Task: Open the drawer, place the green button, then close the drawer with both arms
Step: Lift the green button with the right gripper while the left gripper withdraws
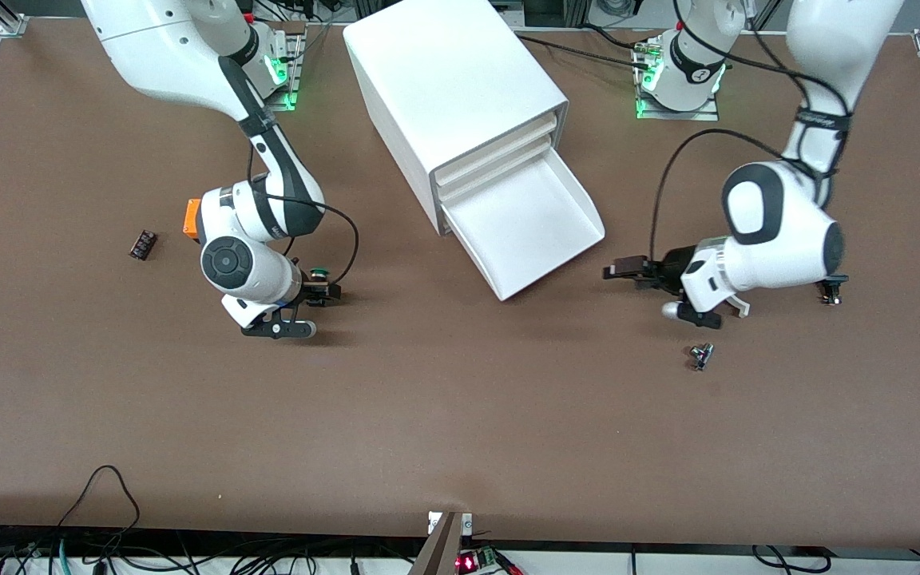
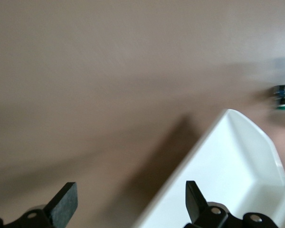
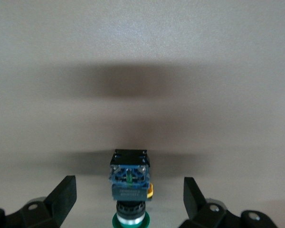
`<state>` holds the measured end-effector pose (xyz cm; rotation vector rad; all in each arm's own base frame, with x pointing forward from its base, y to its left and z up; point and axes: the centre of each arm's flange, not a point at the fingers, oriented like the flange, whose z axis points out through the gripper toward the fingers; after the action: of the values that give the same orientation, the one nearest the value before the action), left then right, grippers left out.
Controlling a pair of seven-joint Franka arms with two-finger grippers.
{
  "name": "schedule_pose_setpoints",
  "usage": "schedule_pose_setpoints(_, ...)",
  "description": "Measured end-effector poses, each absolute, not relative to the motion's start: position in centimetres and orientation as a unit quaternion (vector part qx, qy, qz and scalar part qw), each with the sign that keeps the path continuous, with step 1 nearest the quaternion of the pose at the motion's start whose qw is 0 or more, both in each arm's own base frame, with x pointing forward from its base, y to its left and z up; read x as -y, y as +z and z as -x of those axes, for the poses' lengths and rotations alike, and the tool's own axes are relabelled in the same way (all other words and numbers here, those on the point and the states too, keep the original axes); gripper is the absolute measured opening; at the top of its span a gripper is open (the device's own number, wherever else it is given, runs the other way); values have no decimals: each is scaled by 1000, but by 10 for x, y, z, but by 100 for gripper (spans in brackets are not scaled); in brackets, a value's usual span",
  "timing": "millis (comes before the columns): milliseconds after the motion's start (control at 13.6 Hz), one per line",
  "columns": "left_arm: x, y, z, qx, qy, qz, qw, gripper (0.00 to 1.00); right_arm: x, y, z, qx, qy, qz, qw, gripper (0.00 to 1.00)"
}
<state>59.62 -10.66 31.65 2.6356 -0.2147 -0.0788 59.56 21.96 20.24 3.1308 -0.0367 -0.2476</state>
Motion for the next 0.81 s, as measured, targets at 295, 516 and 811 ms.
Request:
schedule_pose_setpoints(295, 53, 445, -609, 116, 76, -977, 162, 100, -218, 189, -592, 14, -87, -996, 4, 100)
schedule_pose_setpoints(516, 5, 497, -588, 94, 80, -980, 158, 100, -216, 183, -589, 15, -89, -996, 6, 99)
schedule_pose_setpoints(811, -28, 539, -558, 79, 70, -981, 166, 100, -214, 179, -584, 15, -95, -995, 8, 84)
